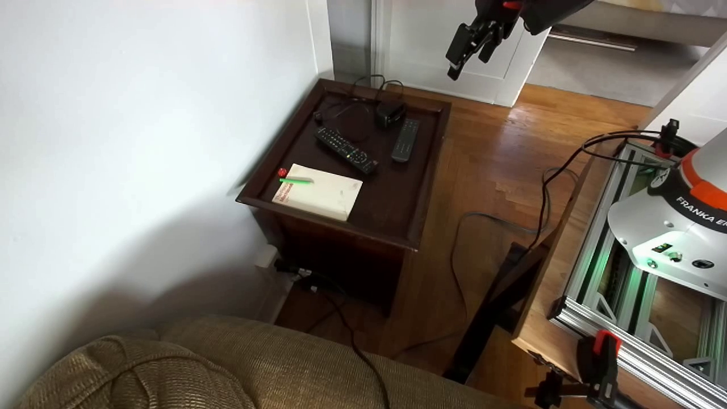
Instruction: Press a button on the grey remote control.
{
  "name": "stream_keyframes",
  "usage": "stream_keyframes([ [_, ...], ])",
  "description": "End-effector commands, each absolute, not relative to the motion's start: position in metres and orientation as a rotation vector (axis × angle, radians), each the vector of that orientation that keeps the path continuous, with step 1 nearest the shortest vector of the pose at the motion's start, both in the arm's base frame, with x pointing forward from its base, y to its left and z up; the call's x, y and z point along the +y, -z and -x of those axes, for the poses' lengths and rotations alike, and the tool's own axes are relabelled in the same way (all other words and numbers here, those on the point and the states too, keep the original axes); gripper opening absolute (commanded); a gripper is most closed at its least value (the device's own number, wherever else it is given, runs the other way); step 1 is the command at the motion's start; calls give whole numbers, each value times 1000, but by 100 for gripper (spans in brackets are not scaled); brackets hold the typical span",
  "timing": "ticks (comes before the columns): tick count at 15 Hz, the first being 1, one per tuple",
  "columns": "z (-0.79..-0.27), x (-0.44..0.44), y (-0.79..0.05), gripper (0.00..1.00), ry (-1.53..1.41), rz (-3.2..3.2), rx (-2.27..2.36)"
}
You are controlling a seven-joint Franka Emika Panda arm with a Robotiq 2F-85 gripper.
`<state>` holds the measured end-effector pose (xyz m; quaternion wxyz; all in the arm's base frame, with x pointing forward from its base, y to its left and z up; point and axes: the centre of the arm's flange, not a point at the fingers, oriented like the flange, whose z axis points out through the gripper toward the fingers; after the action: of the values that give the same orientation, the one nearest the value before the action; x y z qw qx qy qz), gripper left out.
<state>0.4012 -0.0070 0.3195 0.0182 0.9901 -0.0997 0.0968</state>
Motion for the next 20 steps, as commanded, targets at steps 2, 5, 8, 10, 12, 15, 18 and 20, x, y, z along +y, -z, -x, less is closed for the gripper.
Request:
stream_keyframes([
  [2, -416, -10, -300, 100, -287, -3105, -342],
  [5, -427, -14, -274, 100, -277, -3128, -372],
  [8, -438, -14, -248, 100, -325, -3173, -424],
  [10, -446, -10, -233, 73, -362, -3192, -454],
  [12, -454, -4, -218, 56, -376, -3201, -467],
  [15, -469, 2, -200, 34, -384, -3218, -475],
  [18, -486, 2, -181, 11, -399, -3227, -503],
  [20, -494, -1, -167, 0, -432, -3222, -500],
])
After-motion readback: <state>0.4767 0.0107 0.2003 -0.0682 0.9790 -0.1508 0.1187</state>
